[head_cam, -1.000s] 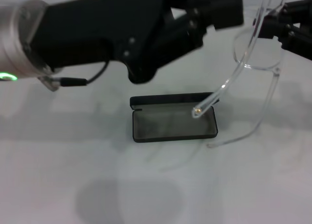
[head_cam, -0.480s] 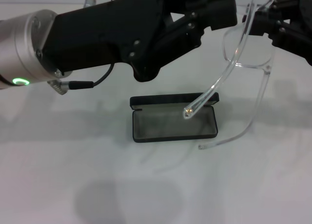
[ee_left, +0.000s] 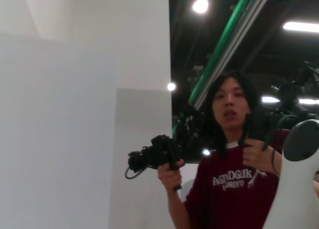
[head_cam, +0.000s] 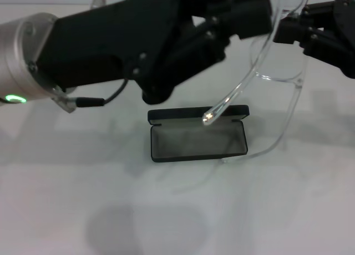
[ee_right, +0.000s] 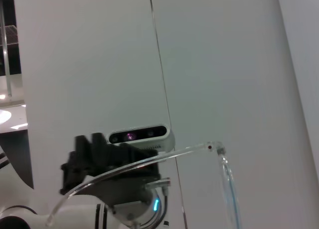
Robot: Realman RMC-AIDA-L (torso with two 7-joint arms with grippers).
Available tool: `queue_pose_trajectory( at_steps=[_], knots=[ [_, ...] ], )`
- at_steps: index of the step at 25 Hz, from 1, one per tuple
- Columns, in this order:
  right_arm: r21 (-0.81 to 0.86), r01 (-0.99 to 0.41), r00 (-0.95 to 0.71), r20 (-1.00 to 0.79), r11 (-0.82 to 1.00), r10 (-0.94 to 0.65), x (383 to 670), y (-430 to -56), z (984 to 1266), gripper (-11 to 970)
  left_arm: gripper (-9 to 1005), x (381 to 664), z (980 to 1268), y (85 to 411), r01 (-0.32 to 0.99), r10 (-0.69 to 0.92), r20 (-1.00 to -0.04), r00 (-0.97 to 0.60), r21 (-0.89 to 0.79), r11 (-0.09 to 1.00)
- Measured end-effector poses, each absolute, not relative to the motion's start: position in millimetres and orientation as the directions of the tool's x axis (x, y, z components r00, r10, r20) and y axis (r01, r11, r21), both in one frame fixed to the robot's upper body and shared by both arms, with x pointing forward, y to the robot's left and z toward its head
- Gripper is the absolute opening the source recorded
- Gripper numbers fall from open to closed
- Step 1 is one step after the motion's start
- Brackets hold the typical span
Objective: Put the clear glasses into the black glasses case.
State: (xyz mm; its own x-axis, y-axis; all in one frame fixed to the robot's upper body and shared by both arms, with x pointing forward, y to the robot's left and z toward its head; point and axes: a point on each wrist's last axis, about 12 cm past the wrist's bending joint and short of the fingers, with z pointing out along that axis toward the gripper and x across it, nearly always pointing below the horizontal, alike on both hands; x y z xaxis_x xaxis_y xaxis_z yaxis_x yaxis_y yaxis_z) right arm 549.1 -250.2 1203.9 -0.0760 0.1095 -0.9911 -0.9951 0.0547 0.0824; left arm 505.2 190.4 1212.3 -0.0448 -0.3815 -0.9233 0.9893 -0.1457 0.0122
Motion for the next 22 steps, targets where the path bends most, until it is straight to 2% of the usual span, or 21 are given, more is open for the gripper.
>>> queue_pose_trajectory(
  at_steps=[8,22],
  knots=[
    [0.082,-0.996,-0.079,-0.989,0.022,0.124,558,-235,1208,100,76,505,1204,184,0.986,-0.352,-0.933,-0.076,-0.018,-0.164],
    [0.096,-0.994,-0.101,-0.983,-0.042,0.154,557,-220,1209,100,75,510,1183,188,0.997,-0.366,-0.93,-0.039,-0.013,-0.075]
  ],
)
